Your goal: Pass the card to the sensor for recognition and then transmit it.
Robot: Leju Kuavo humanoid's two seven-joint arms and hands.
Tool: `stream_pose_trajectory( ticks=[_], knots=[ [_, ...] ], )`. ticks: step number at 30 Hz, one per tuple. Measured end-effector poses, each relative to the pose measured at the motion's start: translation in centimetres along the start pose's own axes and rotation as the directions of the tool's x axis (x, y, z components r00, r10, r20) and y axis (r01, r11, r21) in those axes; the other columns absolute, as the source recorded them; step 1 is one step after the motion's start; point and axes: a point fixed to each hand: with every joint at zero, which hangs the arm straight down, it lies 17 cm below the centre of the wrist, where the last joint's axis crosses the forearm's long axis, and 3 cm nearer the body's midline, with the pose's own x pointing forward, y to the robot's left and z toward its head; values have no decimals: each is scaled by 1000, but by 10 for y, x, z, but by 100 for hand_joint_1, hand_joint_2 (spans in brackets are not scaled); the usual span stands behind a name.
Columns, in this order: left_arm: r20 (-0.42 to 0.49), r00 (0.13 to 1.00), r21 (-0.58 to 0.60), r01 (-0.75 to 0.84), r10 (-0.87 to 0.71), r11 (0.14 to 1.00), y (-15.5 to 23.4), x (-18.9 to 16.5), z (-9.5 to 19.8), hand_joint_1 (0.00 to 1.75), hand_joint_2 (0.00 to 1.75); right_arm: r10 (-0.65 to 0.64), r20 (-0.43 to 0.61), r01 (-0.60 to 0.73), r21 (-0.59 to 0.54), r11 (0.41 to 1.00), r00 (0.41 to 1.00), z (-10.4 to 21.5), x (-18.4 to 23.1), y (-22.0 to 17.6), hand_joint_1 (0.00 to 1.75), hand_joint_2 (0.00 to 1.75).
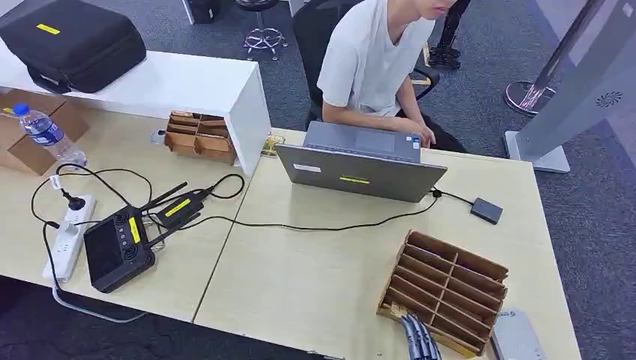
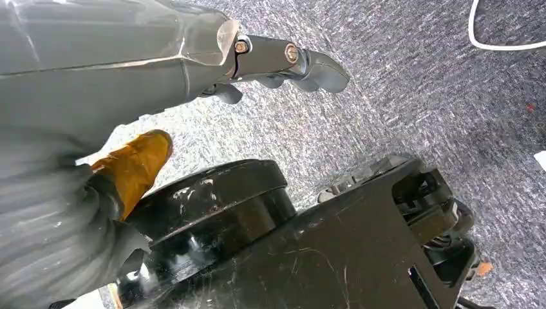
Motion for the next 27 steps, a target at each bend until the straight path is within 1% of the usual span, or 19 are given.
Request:
stream_pose_trajectory(
  ticks=[4,10,12,15,17,19,20,21,24,25,26,27],
  knots=[
    [0,1000,-2,7,-7,1000,0,0,0,0,175,21,46,-20,-31,999,999,-9,3,-3,0,175],
    [0,1000,-4,10,-10,1000,-1,0,0,0,175,31,44,-27,-82,996,999,-19,-2,-10,0,175],
    [-1,1000,-5,11,-11,1000,-1,0,0,0,175,52,80,-43,-109,993,995,-20,5,-14,0,175],
    [-1,1000,-6,12,-12,1000,-1,-1,0,0,175,73,101,-55,-173,983,992,-27,10,-28,0,175],
    [-2,1000,-7,14,-14,1000,-1,-1,0,0,175,98,139,-65,-223,973,985,-29,19,-40,0,175],
    [-30,999,-16,21,-21,1000,-2,-4,0,0,175,138,201,-71,-306,949,970,-36,36,-61,0,175],
    [-36,999,-19,22,-23,1000,-2,-4,0,0,175,146,205,-69,-343,937,968,-40,39,-71,0,175],
    [-39,999,-20,23,-24,1000,-2,-4,0,0,175,148,201,-68,-359,931,968,-42,39,-75,0,175],
    [-39,999,-20,23,-24,1000,-2,-4,0,0,175,148,201,-68,-359,931,968,-42,39,-75,0,175],
    [-41,999,-22,23,-24,999,-2,-4,0,0,175,145,186,-65,-380,923,972,-44,38,-82,0,175],
    [-43,999,-23,24,-25,999,-2,-4,0,0,175,138,161,-63,-401,914,977,-46,34,-88,0,175],
    [-48,998,-26,26,-27,999,-2,-4,0,0,175,117,99,-63,-434,899,988,-49,23,-98,0,175]
  ],
)
